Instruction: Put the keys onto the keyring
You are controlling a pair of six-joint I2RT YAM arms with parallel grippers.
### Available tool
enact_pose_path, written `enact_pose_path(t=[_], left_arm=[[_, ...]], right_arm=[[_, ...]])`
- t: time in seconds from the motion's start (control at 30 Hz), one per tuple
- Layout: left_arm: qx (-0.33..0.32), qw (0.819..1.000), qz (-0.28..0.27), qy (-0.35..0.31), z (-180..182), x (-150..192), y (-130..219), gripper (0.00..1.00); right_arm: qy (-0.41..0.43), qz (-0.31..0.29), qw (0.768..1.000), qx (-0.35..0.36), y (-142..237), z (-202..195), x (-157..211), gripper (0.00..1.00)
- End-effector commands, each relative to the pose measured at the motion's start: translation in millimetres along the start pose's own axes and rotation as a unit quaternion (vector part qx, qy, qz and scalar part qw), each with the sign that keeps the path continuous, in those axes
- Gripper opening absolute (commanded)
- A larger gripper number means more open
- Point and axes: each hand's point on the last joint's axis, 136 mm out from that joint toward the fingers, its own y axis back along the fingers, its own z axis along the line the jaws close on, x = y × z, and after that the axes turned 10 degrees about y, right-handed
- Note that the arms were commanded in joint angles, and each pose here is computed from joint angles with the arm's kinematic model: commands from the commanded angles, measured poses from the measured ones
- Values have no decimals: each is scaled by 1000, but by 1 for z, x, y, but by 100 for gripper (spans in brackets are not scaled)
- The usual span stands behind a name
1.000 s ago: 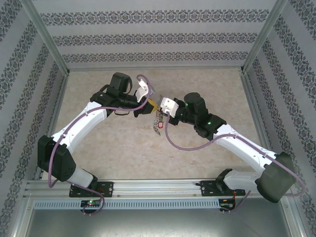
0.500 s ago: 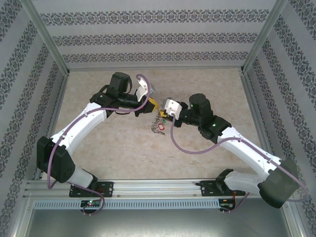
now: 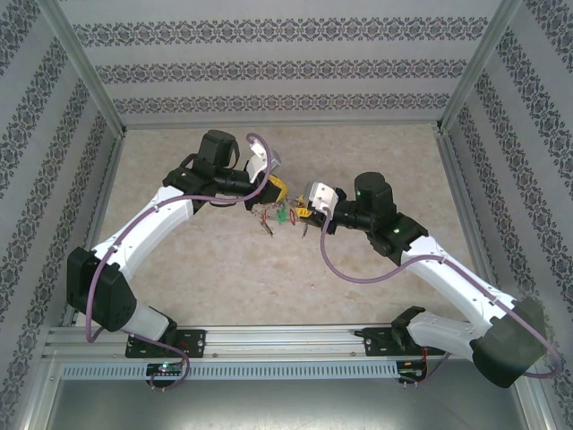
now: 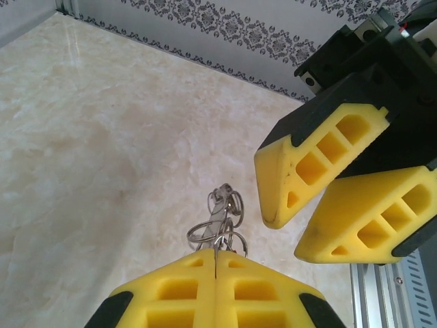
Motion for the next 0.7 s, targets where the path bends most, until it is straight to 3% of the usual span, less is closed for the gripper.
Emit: enact_pose_path(t=[0.0, 0.17, 0.4, 0.67], left_arm=[[26, 999, -19, -17, -11, -12, -2, 0], [31, 999, -20, -16, -13, -12, -2, 0], [39, 999, -17, -25, -16, -10, -1, 0], [57, 997, -21, -37, -24, -13, 1, 0]], right_arm=[[-16, -18, 1000, -4, -2, -2, -1, 29], [-24, -26, 999, -11, -8, -4, -3, 33], [50, -43, 998, -24, 8, -14, -8, 42], [18, -96, 989, -107, 4, -27, -13, 28]])
